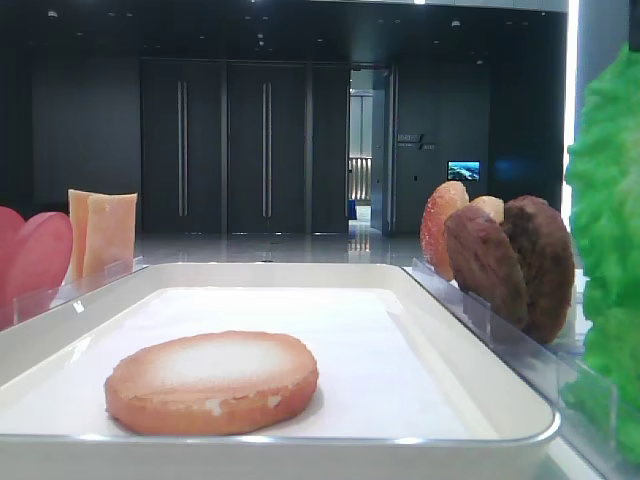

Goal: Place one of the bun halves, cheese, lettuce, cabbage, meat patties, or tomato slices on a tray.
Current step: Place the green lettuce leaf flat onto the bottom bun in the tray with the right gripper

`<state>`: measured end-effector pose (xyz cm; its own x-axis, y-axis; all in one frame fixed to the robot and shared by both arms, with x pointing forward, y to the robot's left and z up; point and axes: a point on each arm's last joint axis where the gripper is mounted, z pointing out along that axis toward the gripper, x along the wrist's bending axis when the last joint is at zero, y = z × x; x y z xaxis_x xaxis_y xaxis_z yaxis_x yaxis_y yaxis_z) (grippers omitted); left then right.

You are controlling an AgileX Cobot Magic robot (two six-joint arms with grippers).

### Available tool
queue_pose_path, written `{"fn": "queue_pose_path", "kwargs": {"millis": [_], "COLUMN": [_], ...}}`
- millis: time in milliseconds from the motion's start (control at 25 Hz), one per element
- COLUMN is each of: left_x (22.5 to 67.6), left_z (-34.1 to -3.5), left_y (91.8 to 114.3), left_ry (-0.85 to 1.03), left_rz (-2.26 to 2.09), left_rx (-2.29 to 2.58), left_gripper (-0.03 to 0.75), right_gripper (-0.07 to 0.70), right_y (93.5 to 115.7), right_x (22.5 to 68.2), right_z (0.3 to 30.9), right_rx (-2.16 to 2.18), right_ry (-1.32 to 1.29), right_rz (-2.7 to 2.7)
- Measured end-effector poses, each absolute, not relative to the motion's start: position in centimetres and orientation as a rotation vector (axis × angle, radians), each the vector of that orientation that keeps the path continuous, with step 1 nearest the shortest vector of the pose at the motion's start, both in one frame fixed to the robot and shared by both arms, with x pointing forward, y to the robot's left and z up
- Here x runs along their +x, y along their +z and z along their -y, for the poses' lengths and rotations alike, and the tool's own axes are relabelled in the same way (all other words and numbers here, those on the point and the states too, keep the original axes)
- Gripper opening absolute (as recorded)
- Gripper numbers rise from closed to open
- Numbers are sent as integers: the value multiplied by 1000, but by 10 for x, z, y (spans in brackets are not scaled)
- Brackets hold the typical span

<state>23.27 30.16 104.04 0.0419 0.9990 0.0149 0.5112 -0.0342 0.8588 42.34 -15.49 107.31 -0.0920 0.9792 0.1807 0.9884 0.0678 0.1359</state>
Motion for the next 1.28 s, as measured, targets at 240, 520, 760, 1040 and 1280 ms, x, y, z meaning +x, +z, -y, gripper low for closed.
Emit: {"fn": "queue_pose_path", "kwargs": {"millis": [240, 520, 760, 1040, 1280], "left_x": [233, 233, 233, 233, 233], "left_z": [-302, -302, -302, -302, -302], "left_y": [1040, 1040, 1040, 1040, 1040], "left_ry": [897, 897, 897, 897, 897], "left_rz": [-1551, -1551, -1551, -1551, -1551], "left_rx": [1631, 1631, 1631, 1631, 1631], "left_gripper": [409, 409, 409, 409, 409], "right_gripper": [31, 31, 31, 31, 31], "right_y": [1099, 1108, 1114, 1088, 1062], "right_x": [418, 408, 410, 420, 429], "right_z": [144, 118, 92, 64, 39], "right_rx": [-2031, -1885, -1713, -1574, -1447], "right_ry": [-469, -709, -967, -1028, -1030], "right_rz": [2298, 2290, 2228, 2160, 2092]}}
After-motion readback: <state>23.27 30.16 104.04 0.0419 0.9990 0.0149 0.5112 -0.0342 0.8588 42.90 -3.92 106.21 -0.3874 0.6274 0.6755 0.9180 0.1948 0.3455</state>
